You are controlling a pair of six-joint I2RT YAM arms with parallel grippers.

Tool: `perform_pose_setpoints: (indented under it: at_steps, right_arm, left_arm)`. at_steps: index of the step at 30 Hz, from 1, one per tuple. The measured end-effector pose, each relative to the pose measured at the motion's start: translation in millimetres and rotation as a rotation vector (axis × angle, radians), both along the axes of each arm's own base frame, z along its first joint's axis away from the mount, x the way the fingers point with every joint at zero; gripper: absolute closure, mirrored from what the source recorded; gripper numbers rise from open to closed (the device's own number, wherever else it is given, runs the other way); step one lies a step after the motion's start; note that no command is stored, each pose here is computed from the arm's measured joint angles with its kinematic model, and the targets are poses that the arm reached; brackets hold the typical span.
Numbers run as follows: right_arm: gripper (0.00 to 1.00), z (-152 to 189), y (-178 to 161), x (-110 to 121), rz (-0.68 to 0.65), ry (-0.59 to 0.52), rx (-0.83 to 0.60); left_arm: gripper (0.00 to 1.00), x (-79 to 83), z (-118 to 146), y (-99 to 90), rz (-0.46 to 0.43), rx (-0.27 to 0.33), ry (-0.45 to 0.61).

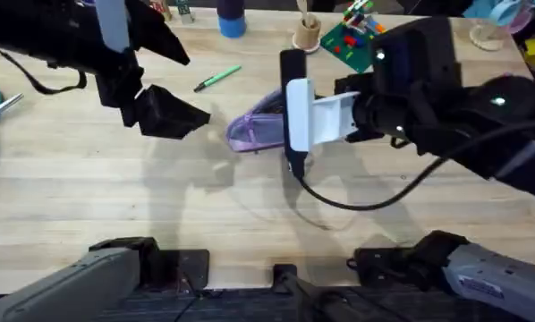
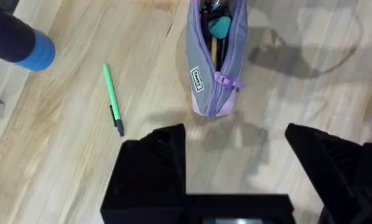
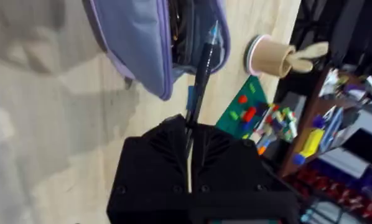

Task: Unzip the bag, pick up the pens from the table one at a time and place them inside, then zip the bag closed.

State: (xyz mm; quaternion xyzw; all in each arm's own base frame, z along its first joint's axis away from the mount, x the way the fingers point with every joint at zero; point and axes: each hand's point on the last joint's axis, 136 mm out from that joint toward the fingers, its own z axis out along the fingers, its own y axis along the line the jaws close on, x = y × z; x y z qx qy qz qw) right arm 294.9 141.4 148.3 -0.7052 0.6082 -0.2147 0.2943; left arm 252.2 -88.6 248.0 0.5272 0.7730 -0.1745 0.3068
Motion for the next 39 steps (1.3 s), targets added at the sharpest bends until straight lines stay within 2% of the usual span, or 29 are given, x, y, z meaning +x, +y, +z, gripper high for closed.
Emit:
perform_pose_setpoints:
  at_steps: [8,18,26,33,39]
  right_arm:
    - [0.970,-2.1,9.5,17.2,0.112,-0.063,-0.092]
    - [0.970,-13.6,12.4,18.3,0.243,-0.059,-0.212]
    - [0.970,-25.6,30.5,13.3,0.345,-0.021,-0.171]
    - [0.970,-28.2,59.7,18.4,0.414,-0.050,-0.101]
    - [0.970,-42.7,81.3,6.6,0.489,-0.006,-0.073]
  left_arm:
    - [0.006,0.0,0.0,0.0,0.000,0.000,0.000]
    - [0.006,0.0,0.0,0.0,0.000,0.000,0.000]
    - [0.006,0.0,0.0,0.0,0.000,0.000,0.000]
    - [0.006,0.0,0.0,0.0,0.000,0.000,0.000]
    - [0.005,0.0,0.0,0.0,0.000,0.000,0.000]
